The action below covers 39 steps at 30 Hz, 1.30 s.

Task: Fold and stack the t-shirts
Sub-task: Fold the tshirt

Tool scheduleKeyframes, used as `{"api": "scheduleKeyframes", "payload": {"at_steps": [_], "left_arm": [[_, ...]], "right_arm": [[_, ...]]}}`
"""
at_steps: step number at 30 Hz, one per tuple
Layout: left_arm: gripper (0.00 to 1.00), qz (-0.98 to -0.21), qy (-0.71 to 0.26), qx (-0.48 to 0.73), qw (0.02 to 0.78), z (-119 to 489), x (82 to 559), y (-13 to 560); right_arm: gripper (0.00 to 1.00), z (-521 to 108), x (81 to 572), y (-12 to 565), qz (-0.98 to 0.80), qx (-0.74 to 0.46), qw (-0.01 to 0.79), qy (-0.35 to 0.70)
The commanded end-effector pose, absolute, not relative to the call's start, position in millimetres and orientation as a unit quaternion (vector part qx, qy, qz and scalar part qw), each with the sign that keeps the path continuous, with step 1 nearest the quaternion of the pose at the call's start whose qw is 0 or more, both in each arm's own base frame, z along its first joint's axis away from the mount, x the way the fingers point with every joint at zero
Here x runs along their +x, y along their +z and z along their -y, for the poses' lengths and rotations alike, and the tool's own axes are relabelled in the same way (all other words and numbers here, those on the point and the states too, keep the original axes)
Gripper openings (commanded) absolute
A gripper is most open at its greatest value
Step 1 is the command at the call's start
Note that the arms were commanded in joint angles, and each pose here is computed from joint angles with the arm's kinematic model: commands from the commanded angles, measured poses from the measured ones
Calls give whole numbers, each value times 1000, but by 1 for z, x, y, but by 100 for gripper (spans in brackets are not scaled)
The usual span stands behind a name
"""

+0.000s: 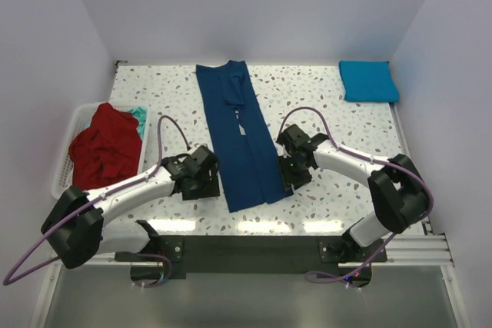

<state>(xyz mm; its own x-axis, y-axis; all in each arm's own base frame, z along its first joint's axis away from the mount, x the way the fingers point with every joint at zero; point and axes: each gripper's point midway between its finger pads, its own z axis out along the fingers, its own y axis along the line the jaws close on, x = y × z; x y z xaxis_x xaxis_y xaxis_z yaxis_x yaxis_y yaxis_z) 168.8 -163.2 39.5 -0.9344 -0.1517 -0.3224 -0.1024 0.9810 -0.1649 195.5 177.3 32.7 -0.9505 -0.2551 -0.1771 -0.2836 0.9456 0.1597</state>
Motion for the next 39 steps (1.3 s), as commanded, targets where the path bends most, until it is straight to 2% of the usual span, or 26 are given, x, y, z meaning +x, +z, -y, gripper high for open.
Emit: {"api": "scheduleKeyframes", "payload": {"at_steps": [1, 4, 15, 17, 19, 21, 26, 36, 39], "left_arm": [[71, -978, -94, -85, 165, 175, 164, 40], [71, -978, -96, -81, 163, 180, 162, 39], [71, -980, -112, -84, 142, 196, 152, 32], [70, -980, -118, -85, 136, 199, 149, 30], [70, -979, -125, -90, 132, 204, 148, 29], [69, -979, -128, -93, 125, 207, 146, 26], [65, -980, -133, -95, 118, 216, 145, 21], [44, -982, -128, -84, 107, 231, 145, 14], [44, -985, -124, -77, 96, 234, 142, 9]], "right_arm": [[45, -186, 216, 30, -982, -126, 108, 95], [43, -195, 212, 23, -980, -124, 99, 118], [23, -179, 189, 2, -986, -106, 74, 105], [18, -179, 188, 3, -986, -107, 75, 105], [6, -179, 189, 4, -986, -107, 78, 105], [0, -179, 189, 4, -985, -107, 80, 107], [0, -184, 190, 7, -984, -106, 83, 119], [0, -192, 191, 10, -981, -108, 83, 140], [0, -194, 190, 11, -980, -109, 82, 146]]}}
